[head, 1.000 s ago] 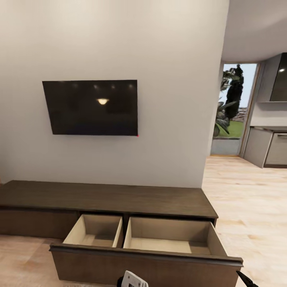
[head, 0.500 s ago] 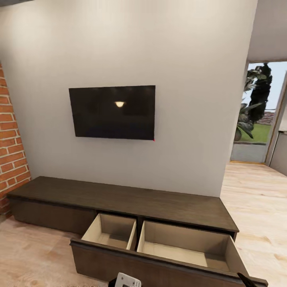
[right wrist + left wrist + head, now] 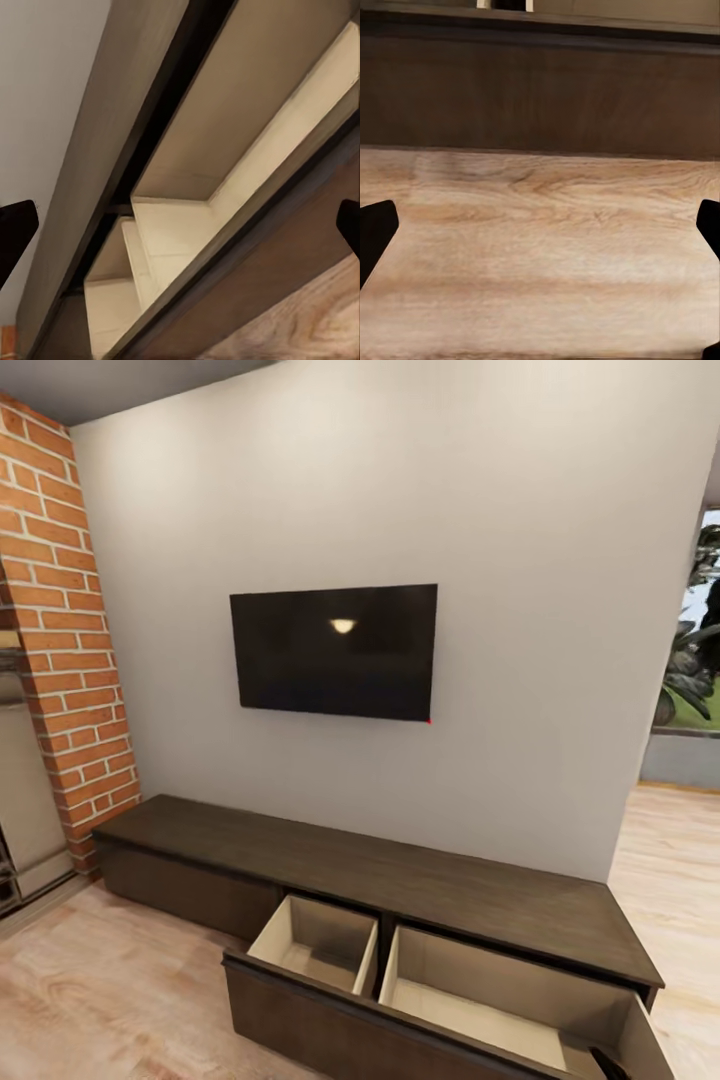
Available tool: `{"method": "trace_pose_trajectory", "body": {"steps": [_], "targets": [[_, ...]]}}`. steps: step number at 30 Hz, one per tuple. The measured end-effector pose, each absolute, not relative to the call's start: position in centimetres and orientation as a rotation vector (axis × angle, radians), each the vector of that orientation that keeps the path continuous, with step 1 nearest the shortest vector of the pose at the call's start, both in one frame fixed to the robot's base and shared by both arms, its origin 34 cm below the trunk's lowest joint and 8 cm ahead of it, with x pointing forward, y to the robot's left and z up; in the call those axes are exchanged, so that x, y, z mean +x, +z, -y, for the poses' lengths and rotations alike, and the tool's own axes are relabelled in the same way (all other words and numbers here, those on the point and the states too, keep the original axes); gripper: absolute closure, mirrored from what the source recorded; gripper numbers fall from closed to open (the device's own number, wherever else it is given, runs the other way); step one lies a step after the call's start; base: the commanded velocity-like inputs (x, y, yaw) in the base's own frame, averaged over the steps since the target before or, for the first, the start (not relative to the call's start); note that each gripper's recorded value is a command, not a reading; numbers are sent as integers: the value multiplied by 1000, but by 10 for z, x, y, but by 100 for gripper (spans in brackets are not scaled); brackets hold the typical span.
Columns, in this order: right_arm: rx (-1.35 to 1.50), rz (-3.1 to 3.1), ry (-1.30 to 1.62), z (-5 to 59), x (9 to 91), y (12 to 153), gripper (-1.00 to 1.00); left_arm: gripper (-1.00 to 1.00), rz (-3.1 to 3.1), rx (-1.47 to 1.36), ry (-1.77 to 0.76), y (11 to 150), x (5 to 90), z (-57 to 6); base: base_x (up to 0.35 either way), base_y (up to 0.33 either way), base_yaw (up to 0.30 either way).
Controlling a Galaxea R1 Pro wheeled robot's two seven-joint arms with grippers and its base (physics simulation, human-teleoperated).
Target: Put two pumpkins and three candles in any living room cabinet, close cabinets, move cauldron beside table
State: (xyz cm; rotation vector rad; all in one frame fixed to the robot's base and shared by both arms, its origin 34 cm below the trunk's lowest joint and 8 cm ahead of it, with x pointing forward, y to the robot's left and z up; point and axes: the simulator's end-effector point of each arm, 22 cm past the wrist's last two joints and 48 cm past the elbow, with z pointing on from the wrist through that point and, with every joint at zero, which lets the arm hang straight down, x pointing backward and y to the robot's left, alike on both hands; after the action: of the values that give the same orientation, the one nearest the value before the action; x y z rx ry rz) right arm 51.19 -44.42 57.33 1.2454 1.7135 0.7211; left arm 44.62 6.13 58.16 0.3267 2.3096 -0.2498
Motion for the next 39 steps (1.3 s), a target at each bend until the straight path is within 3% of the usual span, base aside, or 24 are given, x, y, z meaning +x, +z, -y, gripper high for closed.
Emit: {"method": "trace_pose_trajectory", "body": {"steps": [10, 33, 39], "targets": [[1192, -1764, 708, 428, 515, 586, -100, -100, -2312, 286, -147, 592, 449, -77, 0, 0, 291], [1183, -1777, 722, 412, 519, 624, -100, -100, -2268, 283, -176, 623, 448, -76, 0, 0, 291], [1184, -1777, 724, 412, 519, 633, -100, -100, -2284, 289, -174, 626, 443, -77, 0, 0, 124]]}}
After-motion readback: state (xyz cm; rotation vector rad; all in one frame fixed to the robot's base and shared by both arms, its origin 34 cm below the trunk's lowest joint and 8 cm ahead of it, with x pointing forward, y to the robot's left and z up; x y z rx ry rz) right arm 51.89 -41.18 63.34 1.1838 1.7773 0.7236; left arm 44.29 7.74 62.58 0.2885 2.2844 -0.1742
